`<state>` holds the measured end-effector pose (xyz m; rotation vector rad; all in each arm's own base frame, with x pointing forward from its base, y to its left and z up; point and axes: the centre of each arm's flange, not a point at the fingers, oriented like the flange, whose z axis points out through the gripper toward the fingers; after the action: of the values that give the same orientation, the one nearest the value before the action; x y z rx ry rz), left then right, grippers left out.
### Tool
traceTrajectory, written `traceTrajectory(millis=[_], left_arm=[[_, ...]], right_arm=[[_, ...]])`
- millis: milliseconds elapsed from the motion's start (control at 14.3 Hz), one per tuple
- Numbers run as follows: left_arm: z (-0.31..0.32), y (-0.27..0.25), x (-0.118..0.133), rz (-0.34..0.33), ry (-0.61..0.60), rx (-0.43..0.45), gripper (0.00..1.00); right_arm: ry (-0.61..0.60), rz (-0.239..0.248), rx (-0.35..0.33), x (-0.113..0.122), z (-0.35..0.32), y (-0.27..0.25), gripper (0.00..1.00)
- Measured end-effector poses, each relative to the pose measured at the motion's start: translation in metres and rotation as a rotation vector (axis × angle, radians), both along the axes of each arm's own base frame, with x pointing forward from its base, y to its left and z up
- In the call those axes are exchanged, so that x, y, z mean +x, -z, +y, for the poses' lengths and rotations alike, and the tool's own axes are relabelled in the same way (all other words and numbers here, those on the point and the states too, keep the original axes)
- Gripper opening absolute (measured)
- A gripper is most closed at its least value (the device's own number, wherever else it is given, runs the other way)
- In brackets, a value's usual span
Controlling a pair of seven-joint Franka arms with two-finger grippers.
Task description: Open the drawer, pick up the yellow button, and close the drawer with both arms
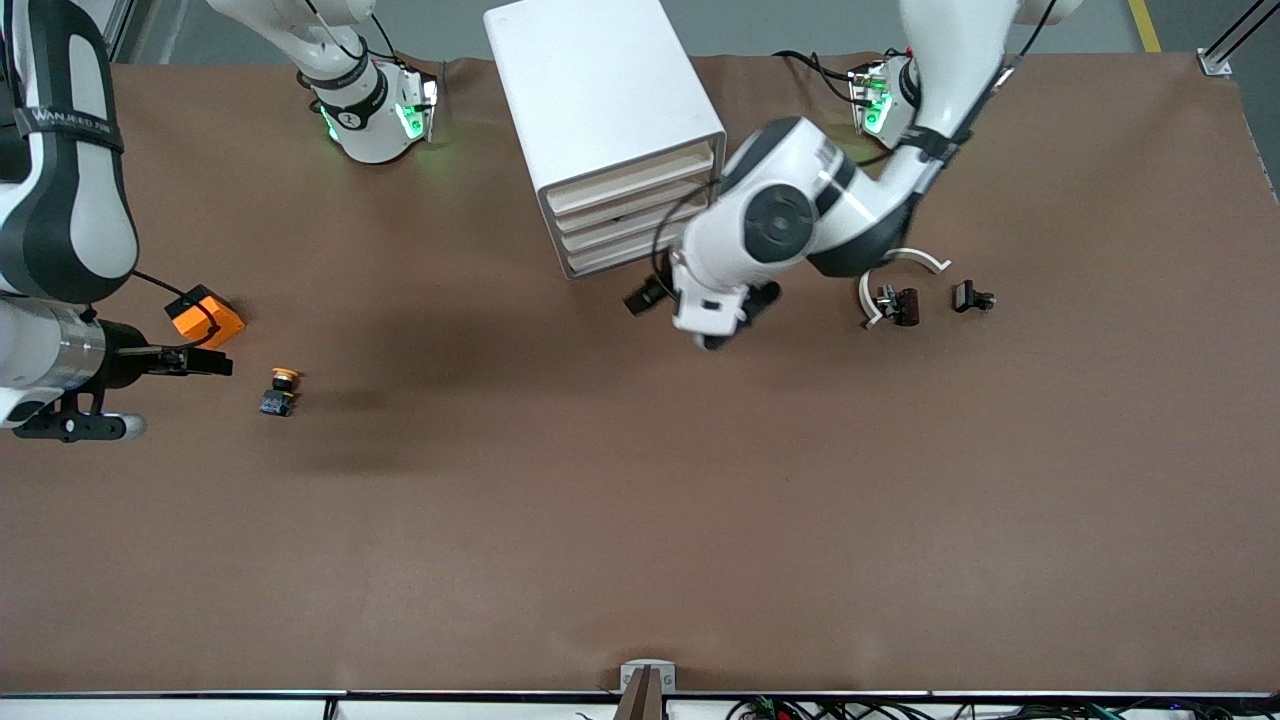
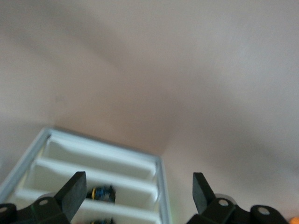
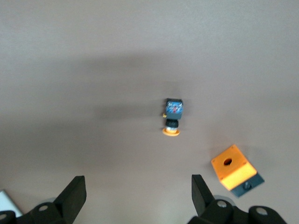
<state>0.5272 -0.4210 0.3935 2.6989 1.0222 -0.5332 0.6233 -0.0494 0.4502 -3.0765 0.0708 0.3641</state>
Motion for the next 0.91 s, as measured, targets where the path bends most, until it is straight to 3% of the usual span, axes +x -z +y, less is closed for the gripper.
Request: traceTrajectory(millis=[210,420,700,910], left_arm=[[0.070,-0.012,0.048,-0.047,0.021,-0.012,1.00],[0.135,-0.032,0.064,-0.076,0.168,0.051,1.00],[0.213,-0.076,0.062,-0.102,0.434,0.058,1.00],[0.278,-0.107,0.043,-0.130,0.593,0.072,1.00]], right_arm=[[0.006,-0.001,-0.010,0.000,0.022,-0.039,1.00],[0.013,-0.043,-0.014,-0.007,0.024,-0.077,1.00],[0.022,-0.060,-0.015,-0.029,0.019,-0.117,1.00],[0.025,-0.092,-0.016,-0.038,0.018,-0.137,1.00]])
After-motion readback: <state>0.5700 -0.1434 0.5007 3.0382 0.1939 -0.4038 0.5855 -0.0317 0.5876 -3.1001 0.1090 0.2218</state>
